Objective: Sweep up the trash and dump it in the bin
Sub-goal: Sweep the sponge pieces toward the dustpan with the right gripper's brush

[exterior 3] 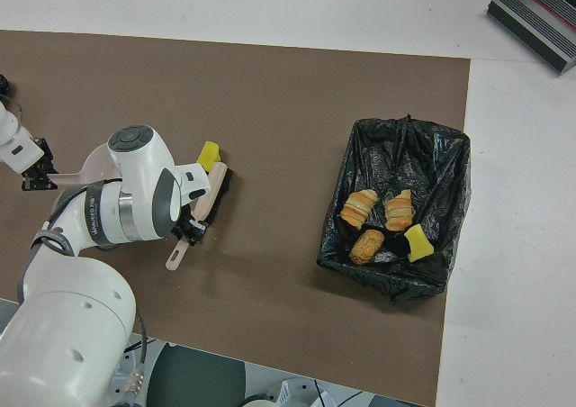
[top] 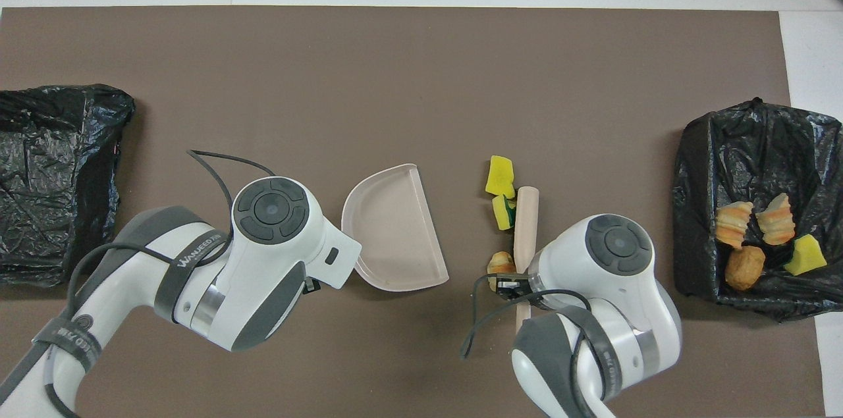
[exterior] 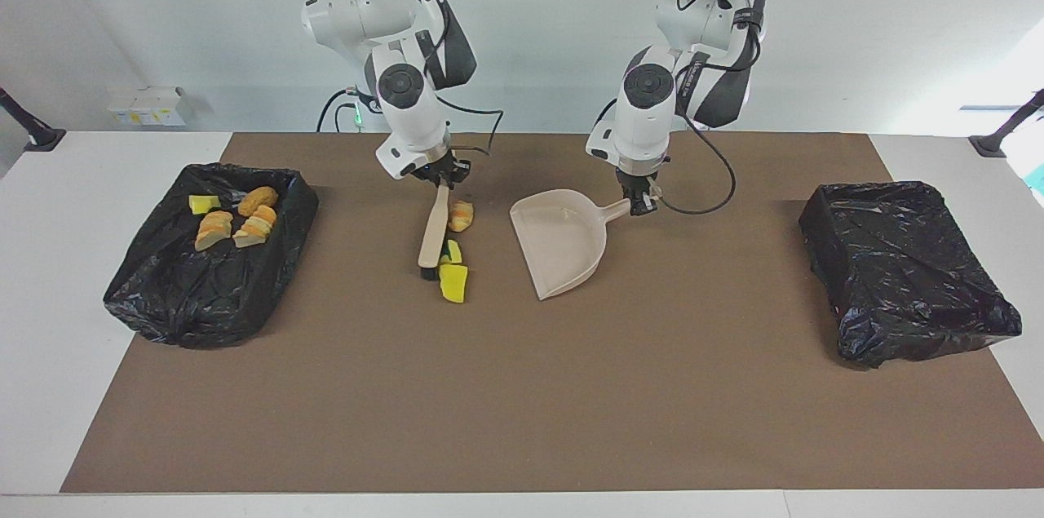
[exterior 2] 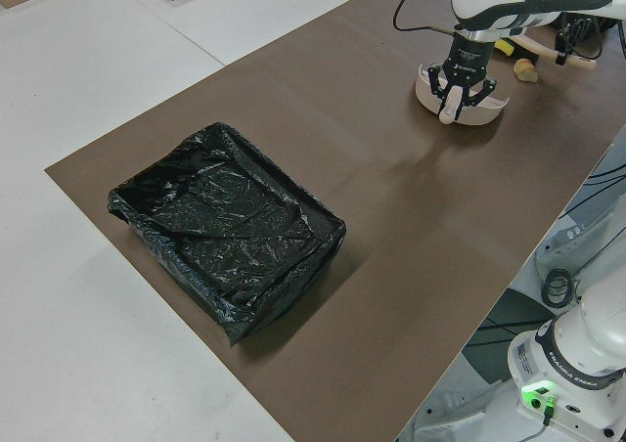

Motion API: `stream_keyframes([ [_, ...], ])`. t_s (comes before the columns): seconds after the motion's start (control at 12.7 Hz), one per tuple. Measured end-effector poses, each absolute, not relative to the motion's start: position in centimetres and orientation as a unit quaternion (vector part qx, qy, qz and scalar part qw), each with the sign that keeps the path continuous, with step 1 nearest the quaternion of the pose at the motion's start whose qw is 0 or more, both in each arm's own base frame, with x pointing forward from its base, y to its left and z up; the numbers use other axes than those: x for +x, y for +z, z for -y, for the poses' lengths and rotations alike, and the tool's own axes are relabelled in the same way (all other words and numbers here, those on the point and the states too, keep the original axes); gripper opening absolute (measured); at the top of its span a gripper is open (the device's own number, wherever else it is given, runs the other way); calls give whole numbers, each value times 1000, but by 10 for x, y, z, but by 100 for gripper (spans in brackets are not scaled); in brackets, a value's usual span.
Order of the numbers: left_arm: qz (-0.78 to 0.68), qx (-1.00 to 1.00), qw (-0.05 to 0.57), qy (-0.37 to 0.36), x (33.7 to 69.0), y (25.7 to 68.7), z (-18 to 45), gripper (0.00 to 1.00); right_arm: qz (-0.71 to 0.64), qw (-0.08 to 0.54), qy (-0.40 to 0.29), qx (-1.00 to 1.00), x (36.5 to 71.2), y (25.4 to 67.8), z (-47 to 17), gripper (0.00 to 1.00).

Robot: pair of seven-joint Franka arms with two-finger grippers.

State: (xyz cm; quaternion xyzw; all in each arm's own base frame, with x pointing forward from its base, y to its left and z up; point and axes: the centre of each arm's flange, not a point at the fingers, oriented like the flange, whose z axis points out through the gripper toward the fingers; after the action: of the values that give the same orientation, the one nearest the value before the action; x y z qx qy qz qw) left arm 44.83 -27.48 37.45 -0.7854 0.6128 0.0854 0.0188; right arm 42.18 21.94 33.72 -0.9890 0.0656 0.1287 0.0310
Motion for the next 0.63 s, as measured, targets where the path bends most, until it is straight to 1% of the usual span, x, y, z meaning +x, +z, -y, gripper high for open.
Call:
stream_keyframes([
  [0.32,-612,-786,19,85,448,374,275,31,-60,52,137,-987,434,336,-294,25],
  [0.47,-611,-787,19,84,448,374,275,31,-48,69,141,-986,432,340,-325,25],
  [0.63,-609,-789,19,84,448,374,275,31,-47,117,162,-979,425,347,-346,25],
])
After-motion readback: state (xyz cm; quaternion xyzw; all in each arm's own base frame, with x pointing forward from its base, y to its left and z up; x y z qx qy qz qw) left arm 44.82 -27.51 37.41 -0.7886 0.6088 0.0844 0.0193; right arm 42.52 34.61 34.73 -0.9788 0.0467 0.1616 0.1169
